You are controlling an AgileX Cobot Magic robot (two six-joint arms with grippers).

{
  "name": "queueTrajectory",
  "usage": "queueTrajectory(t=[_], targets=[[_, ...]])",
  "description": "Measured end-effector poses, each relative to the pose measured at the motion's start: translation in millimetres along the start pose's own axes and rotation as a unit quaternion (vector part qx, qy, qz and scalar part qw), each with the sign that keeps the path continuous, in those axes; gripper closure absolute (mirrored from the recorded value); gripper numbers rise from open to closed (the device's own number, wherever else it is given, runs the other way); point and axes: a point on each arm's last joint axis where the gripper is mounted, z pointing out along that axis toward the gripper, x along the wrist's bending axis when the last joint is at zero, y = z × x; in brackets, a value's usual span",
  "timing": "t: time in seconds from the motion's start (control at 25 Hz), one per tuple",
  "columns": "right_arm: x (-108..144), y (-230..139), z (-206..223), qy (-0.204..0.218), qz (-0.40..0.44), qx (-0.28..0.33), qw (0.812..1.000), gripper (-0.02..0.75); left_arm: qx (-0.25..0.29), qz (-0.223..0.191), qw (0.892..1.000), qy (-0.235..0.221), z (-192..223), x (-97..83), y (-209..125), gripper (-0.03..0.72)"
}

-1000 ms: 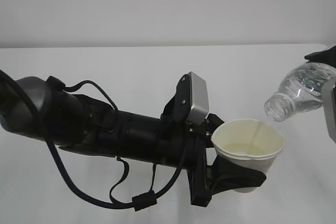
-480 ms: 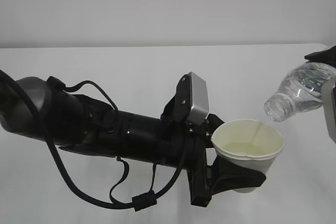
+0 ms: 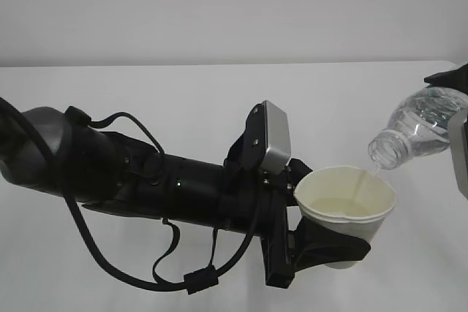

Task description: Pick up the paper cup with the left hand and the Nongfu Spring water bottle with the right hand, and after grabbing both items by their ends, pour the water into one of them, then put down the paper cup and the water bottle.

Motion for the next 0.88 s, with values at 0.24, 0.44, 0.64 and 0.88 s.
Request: queueTrajectory(t=[0.24, 0.44, 0.64, 0.88], targets=[[0.0, 0.0, 0.0, 0.0, 0.0, 0.0, 1.0, 0.325, 0.0, 0.0, 1.0, 0.0, 0.0, 0.0, 0.0, 0.212], [0.0, 0.0, 0.0, 0.0, -0.001, 0.0, 1.0, 0.324, 0.0, 0.0, 1.0, 0.0, 0.0, 0.0, 0.0, 0.212], [0.0, 0.0, 0.0, 0.0, -0.001, 0.0, 1.0, 0.324, 0.0, 0.0, 1.0, 0.0, 0.0, 0.0, 0.0, 0.212], [0.0, 0.0, 0.0, 0.0, -0.007, 0.0, 1.0, 0.325, 0.0, 0.0, 1.0, 0.0, 0.0, 0.0, 0.0, 0.212]])
